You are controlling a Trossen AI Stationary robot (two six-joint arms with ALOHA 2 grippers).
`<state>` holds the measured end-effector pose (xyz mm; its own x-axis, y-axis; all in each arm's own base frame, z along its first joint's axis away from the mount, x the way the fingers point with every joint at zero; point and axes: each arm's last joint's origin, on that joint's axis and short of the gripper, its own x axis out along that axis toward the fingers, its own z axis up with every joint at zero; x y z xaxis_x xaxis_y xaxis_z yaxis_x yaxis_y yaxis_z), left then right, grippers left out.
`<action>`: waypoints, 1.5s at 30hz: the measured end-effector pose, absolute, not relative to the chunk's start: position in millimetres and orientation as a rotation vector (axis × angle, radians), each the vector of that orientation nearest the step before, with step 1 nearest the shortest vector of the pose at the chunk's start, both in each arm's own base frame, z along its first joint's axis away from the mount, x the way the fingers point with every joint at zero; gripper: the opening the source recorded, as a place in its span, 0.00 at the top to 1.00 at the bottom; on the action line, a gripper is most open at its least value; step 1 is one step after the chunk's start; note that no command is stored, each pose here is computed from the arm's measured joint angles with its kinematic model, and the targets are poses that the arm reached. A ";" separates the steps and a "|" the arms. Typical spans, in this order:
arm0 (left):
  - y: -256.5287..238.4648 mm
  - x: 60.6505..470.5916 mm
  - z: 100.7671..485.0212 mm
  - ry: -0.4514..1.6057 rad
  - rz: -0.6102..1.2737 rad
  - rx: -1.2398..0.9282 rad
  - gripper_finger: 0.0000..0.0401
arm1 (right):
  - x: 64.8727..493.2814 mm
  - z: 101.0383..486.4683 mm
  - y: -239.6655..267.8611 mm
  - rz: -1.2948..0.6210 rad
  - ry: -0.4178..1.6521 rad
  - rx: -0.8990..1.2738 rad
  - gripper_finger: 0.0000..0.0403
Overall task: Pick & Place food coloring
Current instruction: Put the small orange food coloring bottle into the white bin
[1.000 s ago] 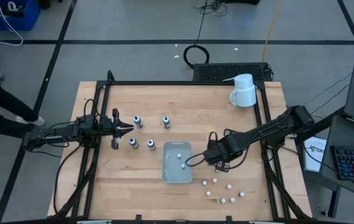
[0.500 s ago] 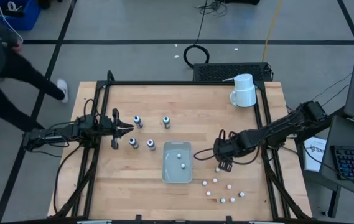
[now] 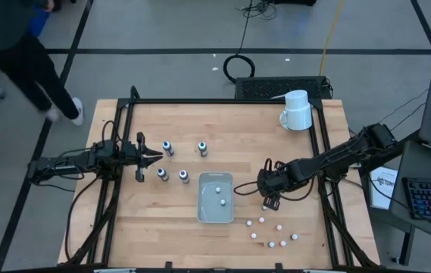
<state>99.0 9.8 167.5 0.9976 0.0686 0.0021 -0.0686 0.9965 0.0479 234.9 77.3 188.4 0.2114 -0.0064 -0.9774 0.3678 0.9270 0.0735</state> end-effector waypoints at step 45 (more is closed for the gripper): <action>9.8 99.0 167.3 0.000 0.069 0.048 0.86 | 242.0 172.0 70.2 -0.241 1.443 0.327 0.59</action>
<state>99.0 9.8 167.3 0.9976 0.0686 0.0017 -0.0686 0.9965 0.0479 242.0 70.2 172.0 0.1154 0.0344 -0.9927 0.3555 0.9318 0.0736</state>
